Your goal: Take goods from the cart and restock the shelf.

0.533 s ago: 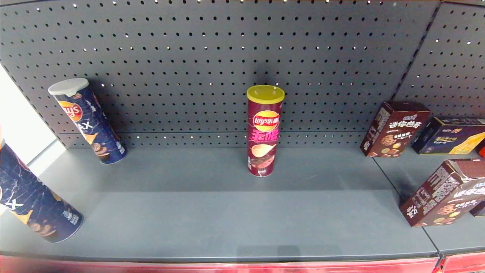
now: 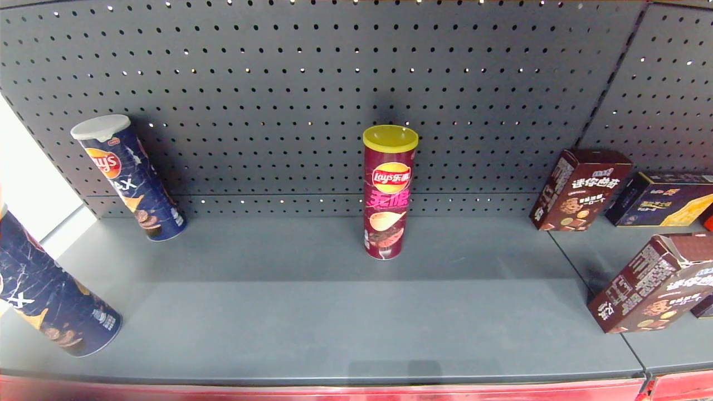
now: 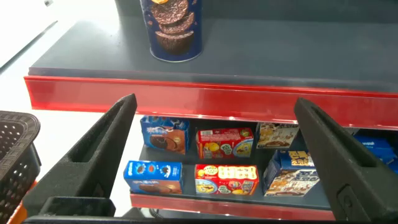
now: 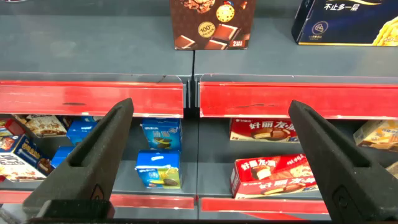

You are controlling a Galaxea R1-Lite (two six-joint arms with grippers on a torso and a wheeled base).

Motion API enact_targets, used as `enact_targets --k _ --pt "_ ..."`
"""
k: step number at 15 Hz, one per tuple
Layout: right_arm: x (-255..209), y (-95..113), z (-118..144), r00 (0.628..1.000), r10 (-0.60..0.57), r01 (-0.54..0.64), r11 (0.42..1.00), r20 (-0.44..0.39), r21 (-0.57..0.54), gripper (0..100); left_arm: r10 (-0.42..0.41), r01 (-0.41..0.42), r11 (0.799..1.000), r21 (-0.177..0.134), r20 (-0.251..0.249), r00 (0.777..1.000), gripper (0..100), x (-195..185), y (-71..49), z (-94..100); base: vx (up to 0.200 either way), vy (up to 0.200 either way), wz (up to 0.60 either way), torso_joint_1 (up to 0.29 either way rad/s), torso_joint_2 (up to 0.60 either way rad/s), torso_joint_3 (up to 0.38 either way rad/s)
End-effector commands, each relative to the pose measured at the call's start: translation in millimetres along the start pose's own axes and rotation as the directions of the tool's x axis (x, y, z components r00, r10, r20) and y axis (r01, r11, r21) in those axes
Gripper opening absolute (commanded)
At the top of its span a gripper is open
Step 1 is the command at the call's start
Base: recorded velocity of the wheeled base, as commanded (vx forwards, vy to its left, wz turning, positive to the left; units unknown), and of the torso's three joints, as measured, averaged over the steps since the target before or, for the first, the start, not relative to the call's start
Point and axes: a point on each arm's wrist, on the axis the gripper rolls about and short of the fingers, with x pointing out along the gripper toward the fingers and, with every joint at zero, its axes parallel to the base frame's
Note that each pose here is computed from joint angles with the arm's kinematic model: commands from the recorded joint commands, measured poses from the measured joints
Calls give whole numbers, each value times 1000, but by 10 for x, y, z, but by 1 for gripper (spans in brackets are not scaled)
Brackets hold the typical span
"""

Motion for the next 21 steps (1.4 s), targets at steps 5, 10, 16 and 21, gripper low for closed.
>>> enact_targets --k 5,10,16,21 --pt "0 0 0 1000 1 -1 1000 0 0 100 0 0 1000 0 1 1000 100 0 0 0 0 0 600 6 7 0" --pt "0 0 0 1000 1 -1 1000 0 0 100 0 0 1000 0 1 1000 100 0 0 0 0 0 600 0 2 2" --pt "0 0 0 1000 1 -1 1000 0 0 100 0 0 1000 0 1 1000 100 0 0 0 0 0 0 0 0 0" --pt "0 0 0 1000 1 -1 1000 0 0 100 -23 23 1000 3 0 1000 100 0 -5 0 0 0 0 0 0 0"
